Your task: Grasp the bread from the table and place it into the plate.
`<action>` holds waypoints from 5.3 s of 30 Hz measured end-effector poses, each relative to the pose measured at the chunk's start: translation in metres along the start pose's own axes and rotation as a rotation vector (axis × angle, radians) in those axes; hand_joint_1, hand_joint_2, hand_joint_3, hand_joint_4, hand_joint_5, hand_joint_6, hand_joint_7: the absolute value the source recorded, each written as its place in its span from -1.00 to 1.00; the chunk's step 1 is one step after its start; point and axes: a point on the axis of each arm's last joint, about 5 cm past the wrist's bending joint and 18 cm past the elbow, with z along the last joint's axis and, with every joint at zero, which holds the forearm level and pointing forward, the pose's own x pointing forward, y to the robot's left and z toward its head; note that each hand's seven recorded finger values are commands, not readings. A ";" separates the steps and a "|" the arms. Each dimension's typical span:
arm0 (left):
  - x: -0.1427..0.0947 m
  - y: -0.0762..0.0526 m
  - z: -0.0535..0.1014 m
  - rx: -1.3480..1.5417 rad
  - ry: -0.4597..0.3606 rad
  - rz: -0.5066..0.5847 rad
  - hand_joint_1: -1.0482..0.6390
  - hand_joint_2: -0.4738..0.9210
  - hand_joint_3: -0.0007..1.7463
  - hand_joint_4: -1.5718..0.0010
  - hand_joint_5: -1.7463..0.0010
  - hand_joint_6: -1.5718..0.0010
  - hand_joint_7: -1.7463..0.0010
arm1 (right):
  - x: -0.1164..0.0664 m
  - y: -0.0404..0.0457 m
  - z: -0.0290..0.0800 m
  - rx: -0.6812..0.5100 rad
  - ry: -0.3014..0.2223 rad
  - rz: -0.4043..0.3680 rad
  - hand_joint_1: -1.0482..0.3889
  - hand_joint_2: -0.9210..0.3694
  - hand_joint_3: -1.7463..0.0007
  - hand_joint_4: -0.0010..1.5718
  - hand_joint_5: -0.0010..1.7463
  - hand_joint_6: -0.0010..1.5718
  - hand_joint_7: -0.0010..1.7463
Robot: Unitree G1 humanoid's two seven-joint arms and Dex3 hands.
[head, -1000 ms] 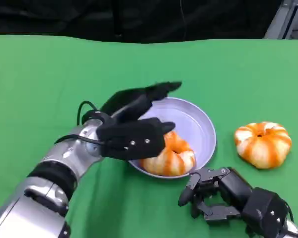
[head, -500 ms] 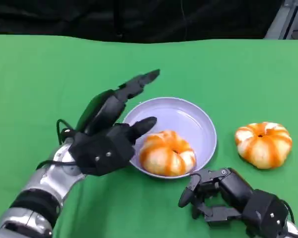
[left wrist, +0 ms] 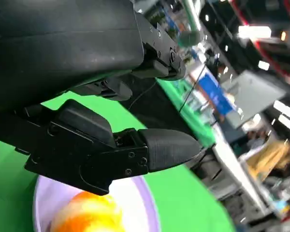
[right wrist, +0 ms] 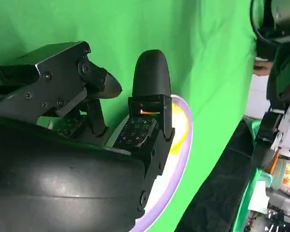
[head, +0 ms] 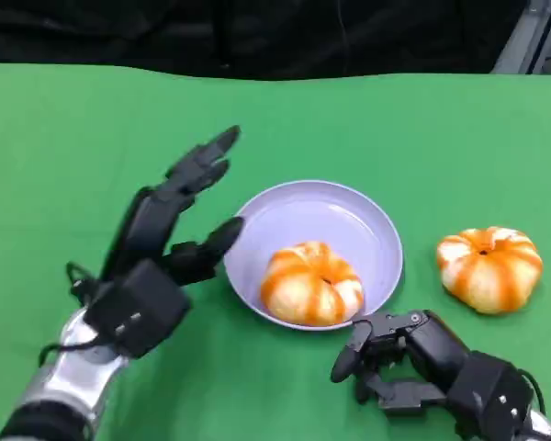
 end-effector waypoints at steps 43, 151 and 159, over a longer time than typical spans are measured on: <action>-0.075 -0.007 -0.014 -0.319 0.015 0.049 -0.66 1.00 -0.32 0.18 0.97 0.49 0.98 | -0.003 -0.0028 -0.001 -0.009 -0.001 0.003 0.75 -0.55 -0.07 0.29 0.41 0.30 0.00; -0.102 -0.014 -0.022 -0.049 0.094 -0.289 0.28 0.42 0.35 0.09 -0.79 -0.02 -0.44 | -0.006 -0.0040 -0.002 -0.008 0.005 0.009 0.74 -0.60 0.05 0.25 0.49 0.32 -0.03; -0.102 -0.014 -0.022 -0.046 0.094 -0.295 0.27 0.41 0.34 0.09 -0.78 -0.02 -0.44 | -0.006 -0.0038 -0.002 -0.008 0.003 0.009 0.73 -0.58 0.03 0.25 0.48 0.31 -0.03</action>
